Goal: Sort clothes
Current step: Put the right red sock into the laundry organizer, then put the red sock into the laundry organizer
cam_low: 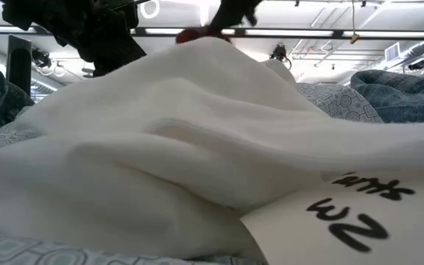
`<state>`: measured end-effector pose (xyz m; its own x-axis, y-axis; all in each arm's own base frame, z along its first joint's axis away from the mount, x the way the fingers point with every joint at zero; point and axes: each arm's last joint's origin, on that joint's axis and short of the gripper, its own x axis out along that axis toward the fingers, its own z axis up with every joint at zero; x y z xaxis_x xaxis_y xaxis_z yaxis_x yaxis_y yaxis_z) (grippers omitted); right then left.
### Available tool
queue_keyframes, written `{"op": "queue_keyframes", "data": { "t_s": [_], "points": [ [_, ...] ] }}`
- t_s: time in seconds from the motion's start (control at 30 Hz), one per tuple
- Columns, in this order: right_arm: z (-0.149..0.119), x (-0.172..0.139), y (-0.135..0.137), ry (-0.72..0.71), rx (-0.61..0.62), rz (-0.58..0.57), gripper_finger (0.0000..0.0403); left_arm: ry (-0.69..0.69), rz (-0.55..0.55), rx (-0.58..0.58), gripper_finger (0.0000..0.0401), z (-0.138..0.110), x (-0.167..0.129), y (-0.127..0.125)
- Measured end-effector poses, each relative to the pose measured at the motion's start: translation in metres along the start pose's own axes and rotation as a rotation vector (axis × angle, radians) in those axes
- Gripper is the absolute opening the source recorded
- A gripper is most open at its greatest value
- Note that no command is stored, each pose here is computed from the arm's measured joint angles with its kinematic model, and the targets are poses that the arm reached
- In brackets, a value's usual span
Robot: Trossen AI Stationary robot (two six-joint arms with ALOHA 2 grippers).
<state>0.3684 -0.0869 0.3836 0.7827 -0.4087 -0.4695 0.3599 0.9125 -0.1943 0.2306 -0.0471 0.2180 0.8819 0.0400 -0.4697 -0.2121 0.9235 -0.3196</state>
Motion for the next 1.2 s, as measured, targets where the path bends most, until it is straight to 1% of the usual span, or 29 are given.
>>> {"op": "queue_keyframes", "data": {
  "t_s": [0.1,0.2,0.3,0.37,0.53,0.7,0.77,0.87,0.93,1.1,1.2],
  "points": [
    [-0.012,0.025,-0.001,0.062,0.010,0.015,0.0036,0.002,0.001,0.001,0.0112,0.000,0.000,0.000],
    [-0.020,0.038,-0.002,0.111,0.007,0.014,0.0055,0.005,0.003,0.002,0.0112,-0.001,0.000,0.000],
    [-0.022,0.041,-0.003,0.117,0.010,0.023,0.0083,0.007,0.004,0.002,0.0112,-0.001,0.000,0.000],
    [-0.019,0.036,-0.004,0.104,0.013,0.022,0.0103,0.006,0.003,0.006,0.0112,-0.001,0.000,0.000],
    [-0.008,0.007,-0.010,0.064,0.026,0.024,0.0145,-0.009,-0.005,0.026,0.0112,0.001,0.000,0.000],
    [-0.015,-0.036,-0.008,0.202,0.011,0.070,0.0168,-0.050,0.002,0.039,0.0112,0.003,0.003,-0.002],
    [-0.019,-0.054,-0.007,0.250,0.032,0.107,0.0171,-0.034,0.003,0.045,0.0112,0.000,0.008,-0.002],
    [-0.025,-0.077,-0.006,0.268,0.060,0.135,0.0170,0.000,-0.004,0.062,0.0112,-0.003,0.021,-0.008],
    [-0.029,-0.091,-0.004,0.253,0.079,0.144,0.0169,0.029,-0.009,0.091,0.0112,-0.002,0.030,-0.014],
    [-0.050,-0.122,0.000,0.246,0.146,0.160,0.0169,0.032,-0.057,0.176,0.0112,0.013,0.050,-0.035],
    [-0.065,-0.136,0.003,0.243,0.185,0.175,0.0169,0.076,-0.045,0.211,0.0112,0.016,0.060,-0.042]
  ]
}}
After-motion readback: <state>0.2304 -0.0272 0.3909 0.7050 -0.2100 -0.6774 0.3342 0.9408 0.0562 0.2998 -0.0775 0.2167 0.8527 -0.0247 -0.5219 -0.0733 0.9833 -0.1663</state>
